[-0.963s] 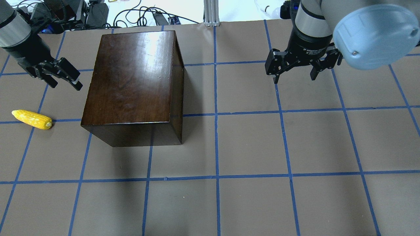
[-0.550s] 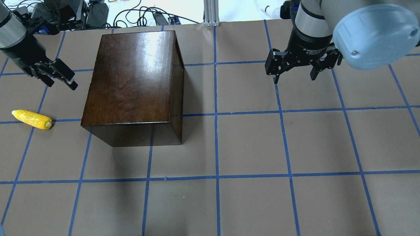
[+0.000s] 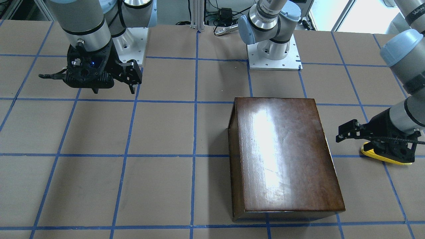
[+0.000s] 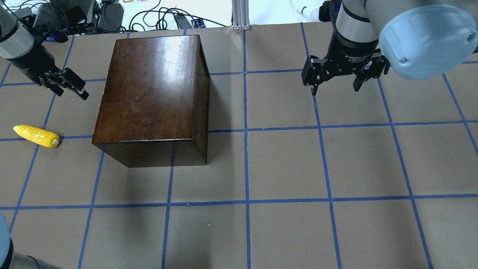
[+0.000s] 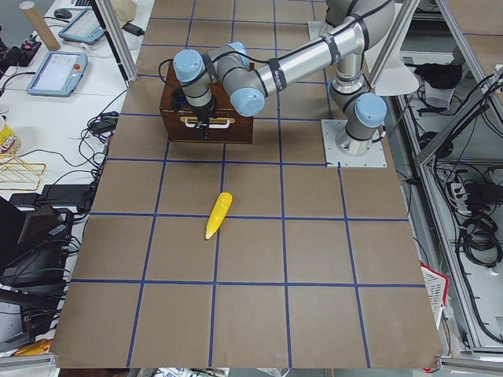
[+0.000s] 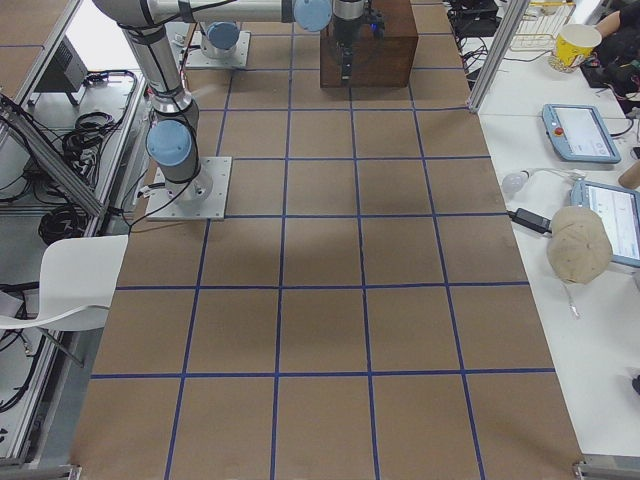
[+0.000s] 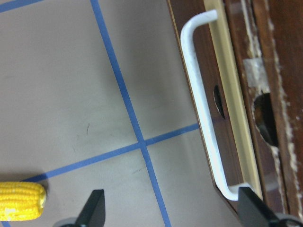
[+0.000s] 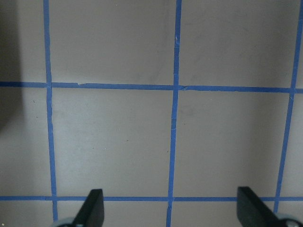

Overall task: Open drawer and put corn inside
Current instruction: 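Close the left gripper around the white drawer handle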

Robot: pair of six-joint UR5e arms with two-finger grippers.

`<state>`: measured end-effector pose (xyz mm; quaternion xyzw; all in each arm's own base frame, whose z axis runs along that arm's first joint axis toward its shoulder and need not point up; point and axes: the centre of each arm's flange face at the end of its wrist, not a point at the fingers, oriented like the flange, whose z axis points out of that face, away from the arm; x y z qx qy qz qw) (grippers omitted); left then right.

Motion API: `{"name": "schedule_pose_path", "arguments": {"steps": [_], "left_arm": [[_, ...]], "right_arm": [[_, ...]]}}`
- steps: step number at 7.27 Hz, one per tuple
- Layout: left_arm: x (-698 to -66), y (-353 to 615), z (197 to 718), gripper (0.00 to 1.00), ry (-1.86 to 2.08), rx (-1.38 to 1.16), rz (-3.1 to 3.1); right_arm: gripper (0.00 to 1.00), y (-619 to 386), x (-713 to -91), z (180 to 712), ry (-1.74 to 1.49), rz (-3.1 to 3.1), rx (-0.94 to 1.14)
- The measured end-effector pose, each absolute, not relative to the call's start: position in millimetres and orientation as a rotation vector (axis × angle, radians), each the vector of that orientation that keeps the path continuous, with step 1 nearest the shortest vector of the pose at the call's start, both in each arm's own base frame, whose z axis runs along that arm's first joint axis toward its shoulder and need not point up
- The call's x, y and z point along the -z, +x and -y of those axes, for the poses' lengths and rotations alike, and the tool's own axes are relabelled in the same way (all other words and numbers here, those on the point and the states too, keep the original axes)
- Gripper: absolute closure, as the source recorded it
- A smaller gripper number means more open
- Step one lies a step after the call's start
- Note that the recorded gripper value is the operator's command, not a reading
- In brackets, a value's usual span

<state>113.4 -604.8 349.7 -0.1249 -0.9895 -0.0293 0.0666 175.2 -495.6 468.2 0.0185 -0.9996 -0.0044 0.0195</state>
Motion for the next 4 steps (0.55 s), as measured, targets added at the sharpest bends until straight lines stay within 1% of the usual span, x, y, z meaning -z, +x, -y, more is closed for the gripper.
{"name": "schedule_pose_path", "arguments": {"steps": [4], "left_arm": [[-331.3, 112.4, 611.4, 0.00, -0.349, 0.084, 2.941]], "right_arm": [[0.00, 175.2, -468.2, 495.5, 0.057, 3.102, 0.014]]}}
